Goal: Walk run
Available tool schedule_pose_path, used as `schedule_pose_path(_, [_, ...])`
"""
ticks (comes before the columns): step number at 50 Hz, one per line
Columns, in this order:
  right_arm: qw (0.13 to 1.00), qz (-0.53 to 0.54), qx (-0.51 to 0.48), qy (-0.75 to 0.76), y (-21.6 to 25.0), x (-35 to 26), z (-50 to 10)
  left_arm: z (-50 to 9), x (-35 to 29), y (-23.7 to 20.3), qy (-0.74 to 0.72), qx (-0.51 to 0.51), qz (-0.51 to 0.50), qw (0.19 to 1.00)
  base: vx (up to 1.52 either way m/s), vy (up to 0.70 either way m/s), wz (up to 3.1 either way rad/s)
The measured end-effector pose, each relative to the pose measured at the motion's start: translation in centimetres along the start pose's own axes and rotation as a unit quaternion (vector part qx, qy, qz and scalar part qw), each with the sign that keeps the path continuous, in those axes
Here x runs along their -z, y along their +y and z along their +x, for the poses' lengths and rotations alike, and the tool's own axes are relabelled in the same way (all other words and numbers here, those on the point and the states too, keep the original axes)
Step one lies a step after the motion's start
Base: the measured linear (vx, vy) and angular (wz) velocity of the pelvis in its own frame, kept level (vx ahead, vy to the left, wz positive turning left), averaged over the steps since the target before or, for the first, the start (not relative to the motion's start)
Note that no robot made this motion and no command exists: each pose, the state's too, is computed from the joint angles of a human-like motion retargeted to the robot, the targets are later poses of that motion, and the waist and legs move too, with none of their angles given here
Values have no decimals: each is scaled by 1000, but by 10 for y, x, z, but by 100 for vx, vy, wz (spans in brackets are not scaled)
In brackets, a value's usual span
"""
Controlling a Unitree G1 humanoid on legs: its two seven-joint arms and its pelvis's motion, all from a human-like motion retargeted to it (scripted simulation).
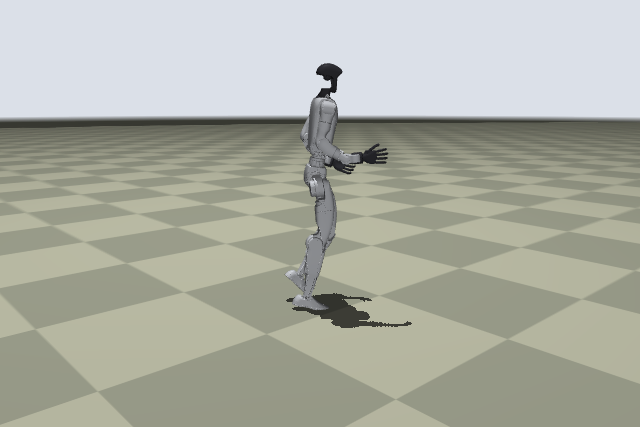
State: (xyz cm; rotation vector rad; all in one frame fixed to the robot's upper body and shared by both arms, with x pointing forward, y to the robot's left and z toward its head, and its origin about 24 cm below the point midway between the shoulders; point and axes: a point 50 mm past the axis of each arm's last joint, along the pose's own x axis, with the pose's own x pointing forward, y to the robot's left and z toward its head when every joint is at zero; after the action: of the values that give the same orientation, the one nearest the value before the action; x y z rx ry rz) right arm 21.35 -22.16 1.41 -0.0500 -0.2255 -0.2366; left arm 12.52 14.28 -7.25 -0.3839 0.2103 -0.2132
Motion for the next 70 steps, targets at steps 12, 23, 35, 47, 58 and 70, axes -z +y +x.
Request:
schedule_pose_path(12, [994, -74, -78, -4, -9, -12, -8, 1, -13, 14, 3, 9, 85, 996, 116, -11, 66])
schedule_pose_path(23, [972, -59, -35, 225, -37, 48, -125, 64, -40, -20, -58, 105, 105, 987, 98, 25, 204])
schedule_pose_path(35, [977, -60, 22, 204, -25, 43, -117, 54, -50, -5, -54, 120, 131, 982, 102, -19, 198])
schedule_pose_path(47, [998, -54, 0, 20, -13, 4, -13, 11, 2, -7, 10, 20, 48, 999, 95, -18, 121])
schedule_pose_path(58, [995, -90, -47, -8, -21, -12, -12, 6, -10, 5, -6, -10, 70, 997, 99, -22, 72])
schedule_pose_path(70, [974, -83, -67, 202, -23, 47, -107, 50, -21, -11, -65, -76, -13, 995, 104, 5, 130])
